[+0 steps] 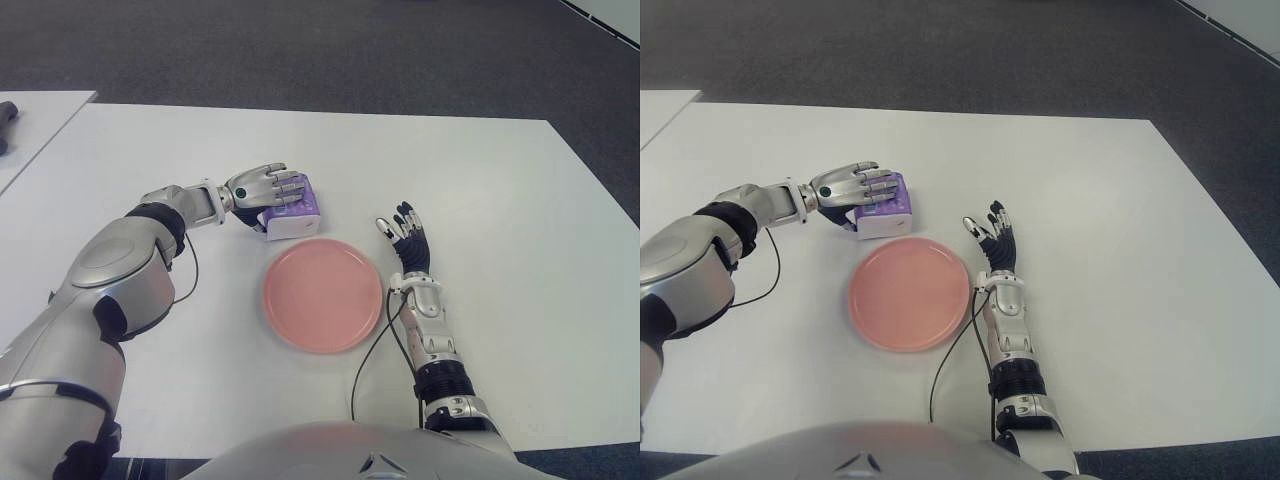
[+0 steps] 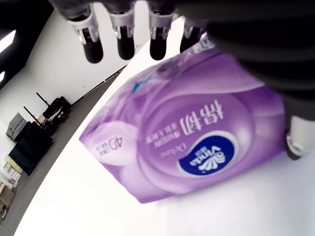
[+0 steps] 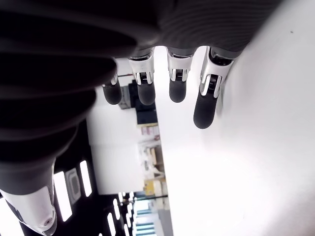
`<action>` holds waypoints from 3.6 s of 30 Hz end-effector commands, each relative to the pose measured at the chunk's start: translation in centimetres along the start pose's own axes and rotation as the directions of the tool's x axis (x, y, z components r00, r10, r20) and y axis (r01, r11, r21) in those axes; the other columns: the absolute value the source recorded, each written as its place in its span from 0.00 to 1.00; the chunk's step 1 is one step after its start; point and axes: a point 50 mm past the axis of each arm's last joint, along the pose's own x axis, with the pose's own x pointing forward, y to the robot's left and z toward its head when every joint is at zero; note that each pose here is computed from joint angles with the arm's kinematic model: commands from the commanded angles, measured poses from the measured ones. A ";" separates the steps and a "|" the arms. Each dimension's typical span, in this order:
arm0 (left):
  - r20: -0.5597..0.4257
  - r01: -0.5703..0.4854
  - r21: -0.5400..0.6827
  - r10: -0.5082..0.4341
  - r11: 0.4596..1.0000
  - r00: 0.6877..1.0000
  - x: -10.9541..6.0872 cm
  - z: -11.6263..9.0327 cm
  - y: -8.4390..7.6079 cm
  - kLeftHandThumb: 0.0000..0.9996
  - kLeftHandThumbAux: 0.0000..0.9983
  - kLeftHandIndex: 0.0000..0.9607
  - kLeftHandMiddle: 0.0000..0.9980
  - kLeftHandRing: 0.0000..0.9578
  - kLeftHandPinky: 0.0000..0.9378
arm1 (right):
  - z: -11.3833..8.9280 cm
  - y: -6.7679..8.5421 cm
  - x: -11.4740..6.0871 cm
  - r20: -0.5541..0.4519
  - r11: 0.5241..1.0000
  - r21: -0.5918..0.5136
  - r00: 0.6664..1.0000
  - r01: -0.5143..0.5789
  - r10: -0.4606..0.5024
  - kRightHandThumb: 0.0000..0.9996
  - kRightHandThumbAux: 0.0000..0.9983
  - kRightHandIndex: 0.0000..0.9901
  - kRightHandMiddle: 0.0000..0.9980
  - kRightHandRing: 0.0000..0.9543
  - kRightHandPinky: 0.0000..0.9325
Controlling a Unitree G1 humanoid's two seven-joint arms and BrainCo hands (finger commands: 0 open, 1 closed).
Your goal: Put the tissue paper into the plate.
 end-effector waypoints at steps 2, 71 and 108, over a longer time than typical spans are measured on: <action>0.041 0.081 -0.040 -0.079 0.996 0.996 -0.2 2.3 -1.6 0.15 0.44 0.00 0.00 0.00 0.00 | -3.4 -0.5 -1.8 -0.175 1.000 -0.004 0.984 0.024 -0.024 0.20 0.66 0.00 0.00 0.00 0.01; 0.094 0.252 -0.220 -0.237 0.942 0.967 -2.0 8.5 -5.4 0.19 0.40 0.00 0.00 0.00 0.02 | -2.5 -0.4 -3.3 -0.172 1.000 -0.003 0.985 0.022 -0.023 0.20 0.66 0.00 0.00 0.00 0.01; -0.173 -0.016 -0.256 -0.030 0.967 0.984 -0.8 7.7 -4.1 0.85 0.67 0.41 0.53 0.83 0.78 | -2.6 -0.5 -2.6 -0.176 1.000 -0.004 0.984 0.023 -0.023 0.20 0.66 0.00 0.00 0.00 0.01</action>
